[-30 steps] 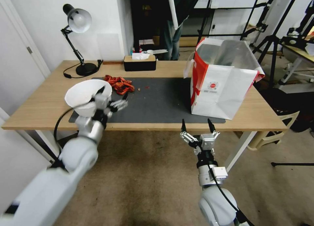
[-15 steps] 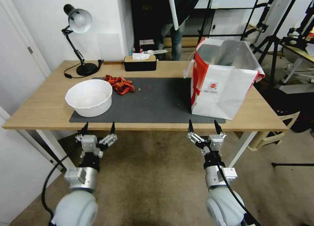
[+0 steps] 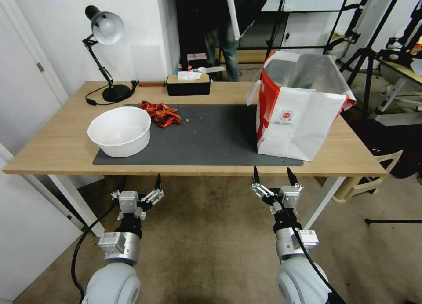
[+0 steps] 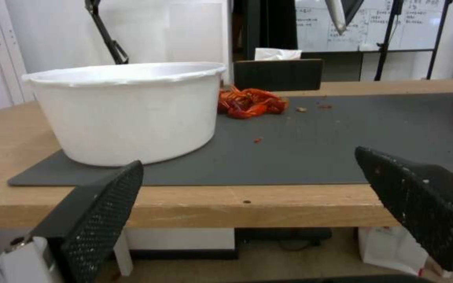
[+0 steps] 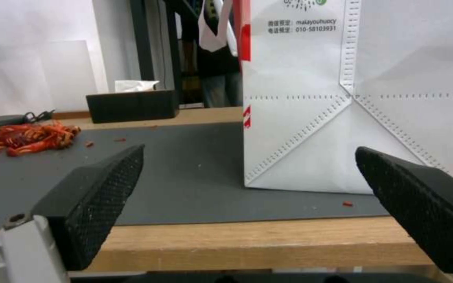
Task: Close the takeout container lid, then place the container into the takeout bag.
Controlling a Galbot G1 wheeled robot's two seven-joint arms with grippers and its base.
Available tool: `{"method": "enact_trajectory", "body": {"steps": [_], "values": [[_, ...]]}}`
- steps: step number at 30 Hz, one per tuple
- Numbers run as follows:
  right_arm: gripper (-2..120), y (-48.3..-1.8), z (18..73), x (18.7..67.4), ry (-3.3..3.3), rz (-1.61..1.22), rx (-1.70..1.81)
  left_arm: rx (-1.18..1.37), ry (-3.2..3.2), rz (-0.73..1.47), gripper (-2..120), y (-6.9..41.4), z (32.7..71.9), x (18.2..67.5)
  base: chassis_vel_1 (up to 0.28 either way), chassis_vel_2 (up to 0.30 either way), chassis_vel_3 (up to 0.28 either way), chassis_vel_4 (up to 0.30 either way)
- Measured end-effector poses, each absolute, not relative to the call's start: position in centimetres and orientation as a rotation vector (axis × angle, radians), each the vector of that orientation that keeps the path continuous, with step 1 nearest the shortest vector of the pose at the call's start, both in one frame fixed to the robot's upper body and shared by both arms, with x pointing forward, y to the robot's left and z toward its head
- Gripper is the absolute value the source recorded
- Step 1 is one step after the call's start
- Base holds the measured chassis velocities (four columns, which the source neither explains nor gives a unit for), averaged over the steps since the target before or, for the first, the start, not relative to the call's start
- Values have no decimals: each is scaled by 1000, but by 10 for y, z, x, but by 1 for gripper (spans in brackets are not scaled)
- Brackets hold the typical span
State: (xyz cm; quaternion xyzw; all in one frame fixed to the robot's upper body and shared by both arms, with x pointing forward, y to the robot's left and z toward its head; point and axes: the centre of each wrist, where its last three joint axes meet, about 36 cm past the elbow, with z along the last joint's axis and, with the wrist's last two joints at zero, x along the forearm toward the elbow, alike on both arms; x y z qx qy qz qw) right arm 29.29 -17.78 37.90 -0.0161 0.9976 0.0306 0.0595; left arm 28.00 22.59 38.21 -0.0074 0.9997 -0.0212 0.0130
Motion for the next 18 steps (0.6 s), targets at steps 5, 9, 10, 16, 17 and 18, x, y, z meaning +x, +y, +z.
{"method": "enact_trajectory", "body": {"steps": [5,9,10,16,17,18], "values": [[100,-178,379,293,3021,92,-49,-21,3114,-67,100,226,382,280,0,0,0,0],[100,-178,379,293,3022,92,-49,-19,3114,-67,100,226,382,281,0,0,0,0],[100,-178,379,293,3022,92,-50,-19,3114,-67,100,226,382,281,0,0,0,0],[100,-178,379,293,3022,92,-50,-17,3114,-67,100,226,382,281,0,0,0,0],[100,-178,379,293,3022,92,-50,-17,3114,-67,100,226,382,281,0,0,0,0],[100,-178,379,293,3022,92,-50,-17,3114,-67,100,226,382,281,0,0,0,0]]}}
